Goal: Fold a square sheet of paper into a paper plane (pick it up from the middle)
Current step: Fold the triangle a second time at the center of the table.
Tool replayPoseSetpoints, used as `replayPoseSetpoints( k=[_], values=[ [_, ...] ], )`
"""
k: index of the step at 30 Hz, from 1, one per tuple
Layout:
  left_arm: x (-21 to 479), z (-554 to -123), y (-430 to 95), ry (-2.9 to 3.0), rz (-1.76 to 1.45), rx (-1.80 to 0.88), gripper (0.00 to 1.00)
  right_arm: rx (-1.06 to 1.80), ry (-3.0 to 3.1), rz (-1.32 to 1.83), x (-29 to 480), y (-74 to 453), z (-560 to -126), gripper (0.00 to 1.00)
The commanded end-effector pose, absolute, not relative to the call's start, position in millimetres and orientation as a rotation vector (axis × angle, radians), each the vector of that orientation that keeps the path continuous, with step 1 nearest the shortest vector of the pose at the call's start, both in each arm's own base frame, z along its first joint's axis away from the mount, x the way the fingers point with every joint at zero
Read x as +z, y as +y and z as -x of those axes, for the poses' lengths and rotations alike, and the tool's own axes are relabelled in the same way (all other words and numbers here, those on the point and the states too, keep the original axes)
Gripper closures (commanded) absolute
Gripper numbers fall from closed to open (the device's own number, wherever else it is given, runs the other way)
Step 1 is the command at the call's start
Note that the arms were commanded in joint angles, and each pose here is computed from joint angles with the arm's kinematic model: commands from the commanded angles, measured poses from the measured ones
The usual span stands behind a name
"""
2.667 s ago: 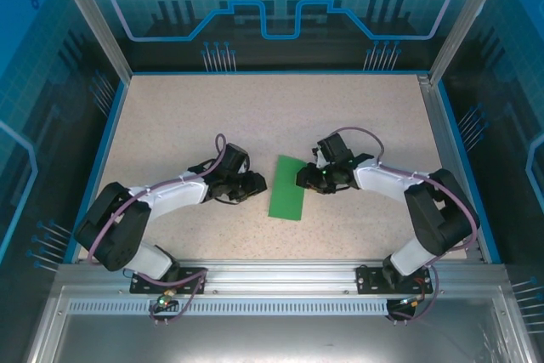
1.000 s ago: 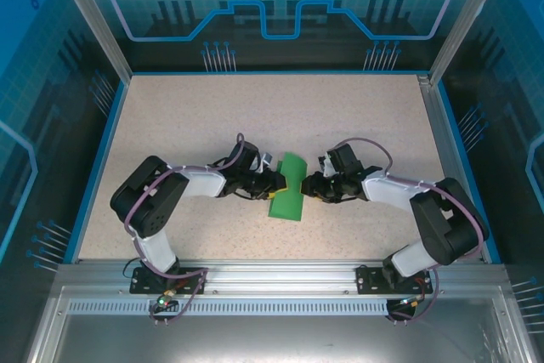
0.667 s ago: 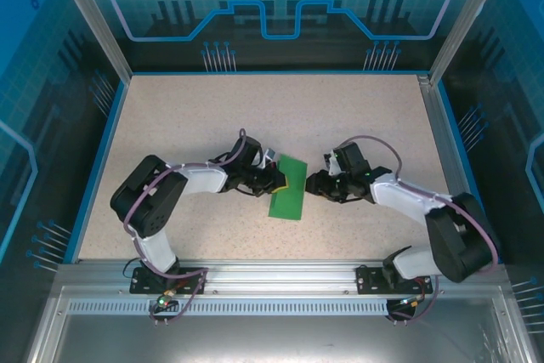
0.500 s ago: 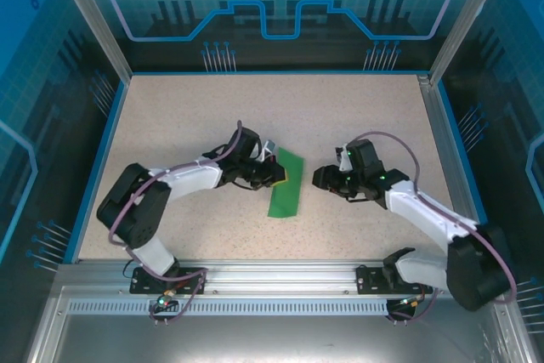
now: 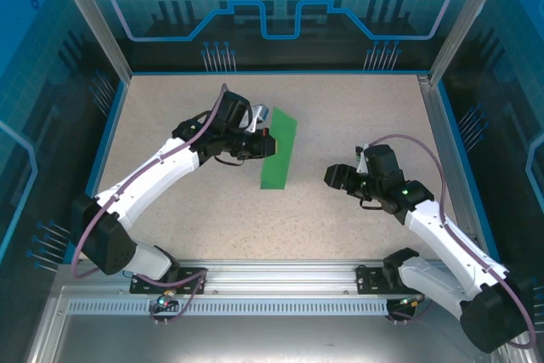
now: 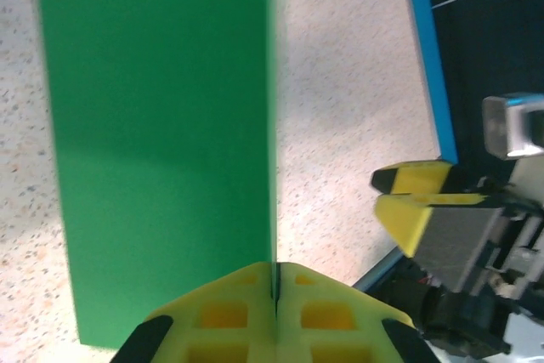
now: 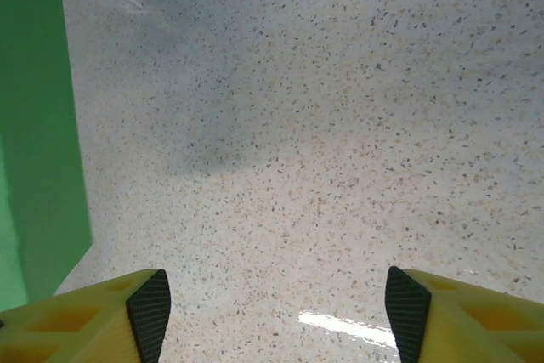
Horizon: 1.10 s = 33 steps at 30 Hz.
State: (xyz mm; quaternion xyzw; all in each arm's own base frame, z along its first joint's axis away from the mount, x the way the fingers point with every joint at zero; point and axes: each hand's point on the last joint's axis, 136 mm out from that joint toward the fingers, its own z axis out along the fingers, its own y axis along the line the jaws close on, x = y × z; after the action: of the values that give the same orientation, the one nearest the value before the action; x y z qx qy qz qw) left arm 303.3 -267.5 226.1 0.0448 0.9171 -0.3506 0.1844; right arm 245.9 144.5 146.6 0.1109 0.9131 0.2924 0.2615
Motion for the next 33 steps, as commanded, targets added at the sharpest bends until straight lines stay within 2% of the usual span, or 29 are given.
replayPoseSetpoints(
  k=[1,9,14,19,27,33],
  values=[
    [186,-304,-262,2.702,-0.108,-0.911,0.99,0.768,2.455,-0.323,150,139,-250,0.26],
    [112,-310,-278,2.823,0.022,-0.95,1.0,0.852,2.447,-0.204,158,162,-271,0.22],
    [97,-310,-278,2.849,0.112,-0.95,0.99,0.991,2.505,-0.038,163,190,-282,0.23],
    [86,-309,-277,2.873,0.165,-0.934,0.87,1.024,2.606,0.004,151,200,-272,0.25],
    [84,-301,-271,2.86,0.192,-0.927,0.84,1.067,2.665,0.194,126,225,-243,0.24],
    [79,-298,-265,2.904,0.158,-0.863,0.7,0.892,2.652,0.33,126,249,-238,0.24]
  ],
)
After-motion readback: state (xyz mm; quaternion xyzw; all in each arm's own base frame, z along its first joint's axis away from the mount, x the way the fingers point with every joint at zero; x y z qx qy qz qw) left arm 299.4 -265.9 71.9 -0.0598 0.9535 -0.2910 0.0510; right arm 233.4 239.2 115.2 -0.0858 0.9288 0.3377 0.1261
